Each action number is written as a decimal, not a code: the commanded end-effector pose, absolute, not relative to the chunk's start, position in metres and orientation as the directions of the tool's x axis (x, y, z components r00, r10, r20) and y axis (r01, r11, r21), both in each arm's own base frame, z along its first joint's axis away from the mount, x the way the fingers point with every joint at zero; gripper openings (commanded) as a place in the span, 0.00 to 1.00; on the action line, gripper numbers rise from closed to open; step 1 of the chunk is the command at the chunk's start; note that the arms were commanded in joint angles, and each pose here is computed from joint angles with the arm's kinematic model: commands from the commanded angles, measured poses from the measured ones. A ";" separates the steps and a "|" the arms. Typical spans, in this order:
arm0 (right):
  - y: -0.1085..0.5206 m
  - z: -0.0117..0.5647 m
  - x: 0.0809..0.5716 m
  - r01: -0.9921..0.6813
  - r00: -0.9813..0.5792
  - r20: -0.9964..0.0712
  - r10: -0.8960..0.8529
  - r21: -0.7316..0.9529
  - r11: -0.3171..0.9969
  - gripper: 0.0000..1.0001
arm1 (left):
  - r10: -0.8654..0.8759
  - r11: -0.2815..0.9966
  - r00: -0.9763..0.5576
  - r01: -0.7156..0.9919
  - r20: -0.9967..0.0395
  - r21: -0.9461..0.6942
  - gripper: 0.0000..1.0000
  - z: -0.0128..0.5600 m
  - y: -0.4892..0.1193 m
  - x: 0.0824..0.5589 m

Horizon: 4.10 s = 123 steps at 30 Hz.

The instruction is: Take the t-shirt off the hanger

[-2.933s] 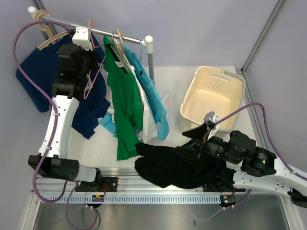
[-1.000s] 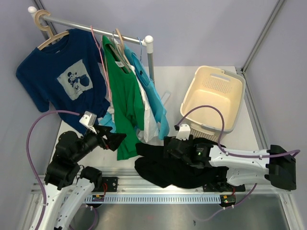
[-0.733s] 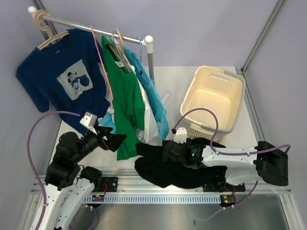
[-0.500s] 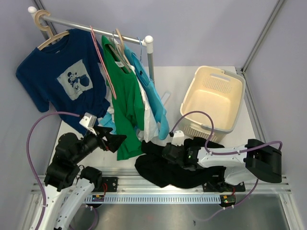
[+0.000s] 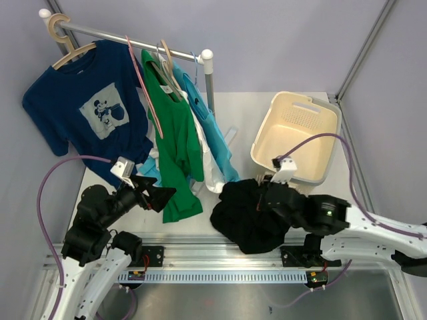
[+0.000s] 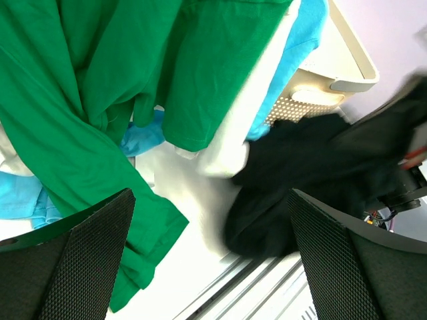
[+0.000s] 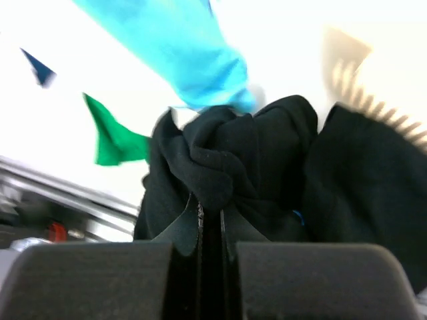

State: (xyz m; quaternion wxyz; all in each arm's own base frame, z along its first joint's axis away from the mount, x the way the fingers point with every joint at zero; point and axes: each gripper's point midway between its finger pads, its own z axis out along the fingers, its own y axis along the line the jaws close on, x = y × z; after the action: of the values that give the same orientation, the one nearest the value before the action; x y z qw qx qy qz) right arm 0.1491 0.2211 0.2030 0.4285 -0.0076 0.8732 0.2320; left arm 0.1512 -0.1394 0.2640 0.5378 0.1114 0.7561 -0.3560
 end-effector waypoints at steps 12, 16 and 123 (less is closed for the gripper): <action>0.117 0.509 0.195 -0.175 -0.014 -0.935 0.354 0.350 0.920 0.00 | -0.228 0.685 -0.363 0.601 -0.904 -0.413 0.99 0.273 -0.146 0.147; 0.086 0.588 0.203 -0.090 0.241 -0.881 0.407 0.397 0.913 0.00 | -0.232 0.676 -0.344 0.615 -0.910 -0.405 0.99 0.277 -0.145 0.144; 0.209 0.351 0.226 -0.528 -0.448 -0.824 0.347 0.557 0.641 0.99 | -0.080 0.968 -0.259 0.209 -0.963 -0.136 0.99 0.391 -0.087 0.263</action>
State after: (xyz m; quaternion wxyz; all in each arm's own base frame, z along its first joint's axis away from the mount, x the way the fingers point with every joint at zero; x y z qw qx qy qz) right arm 0.2477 0.2031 0.3319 0.4943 -0.0099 0.7833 0.3768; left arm 0.2343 -0.1099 0.3708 0.5866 0.0657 0.7813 -0.2030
